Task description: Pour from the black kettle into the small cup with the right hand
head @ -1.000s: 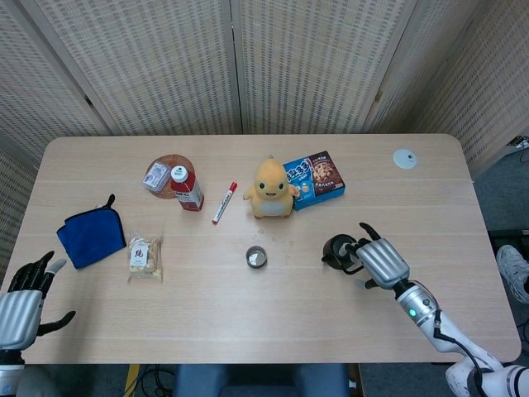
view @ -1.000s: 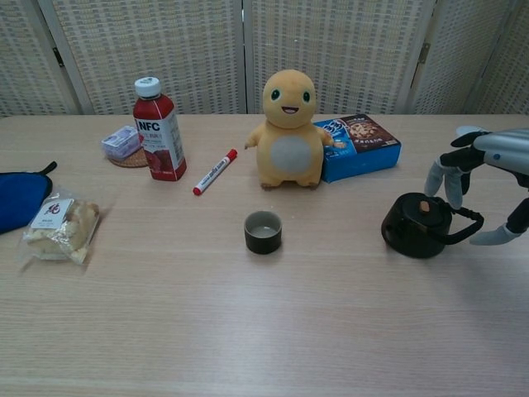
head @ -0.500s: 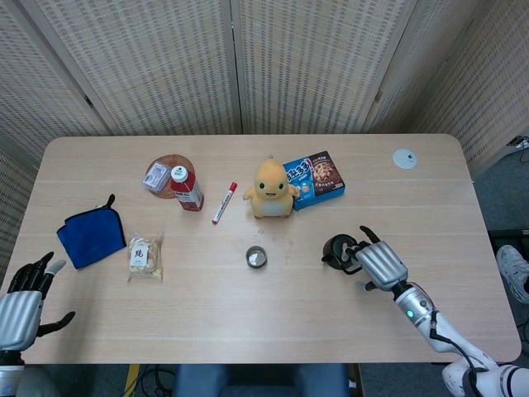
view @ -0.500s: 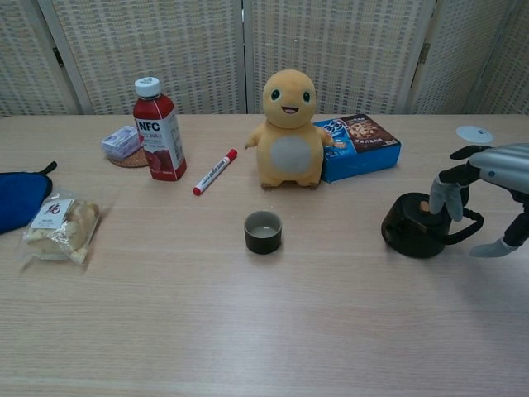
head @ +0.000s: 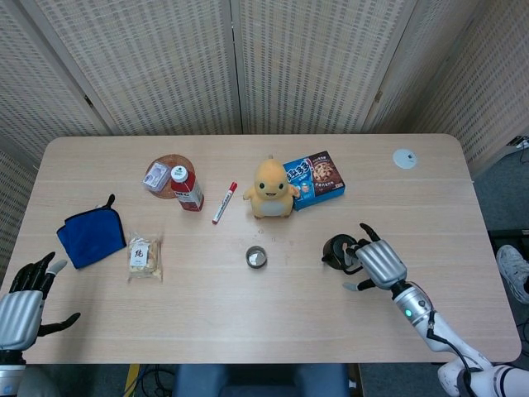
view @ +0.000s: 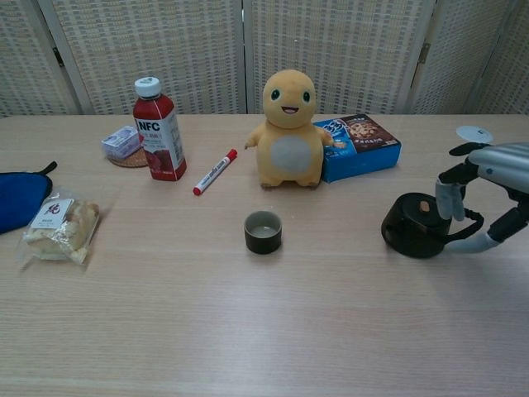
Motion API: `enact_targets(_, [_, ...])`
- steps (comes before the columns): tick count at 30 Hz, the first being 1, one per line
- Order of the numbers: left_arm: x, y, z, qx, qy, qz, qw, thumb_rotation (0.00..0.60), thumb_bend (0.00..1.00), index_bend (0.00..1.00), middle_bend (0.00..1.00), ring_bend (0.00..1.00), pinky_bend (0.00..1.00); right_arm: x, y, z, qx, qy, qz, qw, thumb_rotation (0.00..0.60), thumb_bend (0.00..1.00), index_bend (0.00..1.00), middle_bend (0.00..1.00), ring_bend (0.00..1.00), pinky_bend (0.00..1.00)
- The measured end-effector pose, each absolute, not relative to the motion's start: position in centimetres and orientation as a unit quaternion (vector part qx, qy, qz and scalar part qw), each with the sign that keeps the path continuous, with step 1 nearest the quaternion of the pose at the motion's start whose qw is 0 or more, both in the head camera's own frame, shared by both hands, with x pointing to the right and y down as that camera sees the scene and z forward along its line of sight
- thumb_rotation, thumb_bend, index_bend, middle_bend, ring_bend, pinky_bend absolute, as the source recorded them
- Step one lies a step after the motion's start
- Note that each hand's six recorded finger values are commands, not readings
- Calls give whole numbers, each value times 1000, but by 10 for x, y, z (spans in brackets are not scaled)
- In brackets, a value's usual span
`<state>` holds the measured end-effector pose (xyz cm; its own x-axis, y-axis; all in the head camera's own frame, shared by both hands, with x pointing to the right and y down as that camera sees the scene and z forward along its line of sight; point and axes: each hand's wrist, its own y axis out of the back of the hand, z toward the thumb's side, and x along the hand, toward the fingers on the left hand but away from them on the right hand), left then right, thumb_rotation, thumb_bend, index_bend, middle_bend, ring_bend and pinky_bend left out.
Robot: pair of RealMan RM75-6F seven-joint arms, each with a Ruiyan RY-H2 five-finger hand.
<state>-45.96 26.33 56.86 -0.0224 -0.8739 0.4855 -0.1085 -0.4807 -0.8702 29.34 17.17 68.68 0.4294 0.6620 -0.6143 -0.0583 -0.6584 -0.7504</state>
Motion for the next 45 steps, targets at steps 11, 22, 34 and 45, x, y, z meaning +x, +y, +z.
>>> enact_targets(11, [-460,264,569,-625,396,-592,319,367,97,131,19,79,44,290,171,692,-753,-178,505,382,382,0,545,550,379,0])
enact_targets(22, [-461,265,570,-624,398,-593,317,368,97,131,19,79,44,285,172,696,-735,-148,508,425,382,0,545,550,397,0])
enact_targets(34, [-463,266,570,-624,399,-593,316,367,98,131,19,76,37,282,176,700,-731,-140,514,427,381,0,546,550,447,0])
enact_targets(45, [-465,268,570,-622,400,-595,314,366,97,131,19,76,36,282,181,704,-730,-127,518,427,381,0,546,550,448,0])
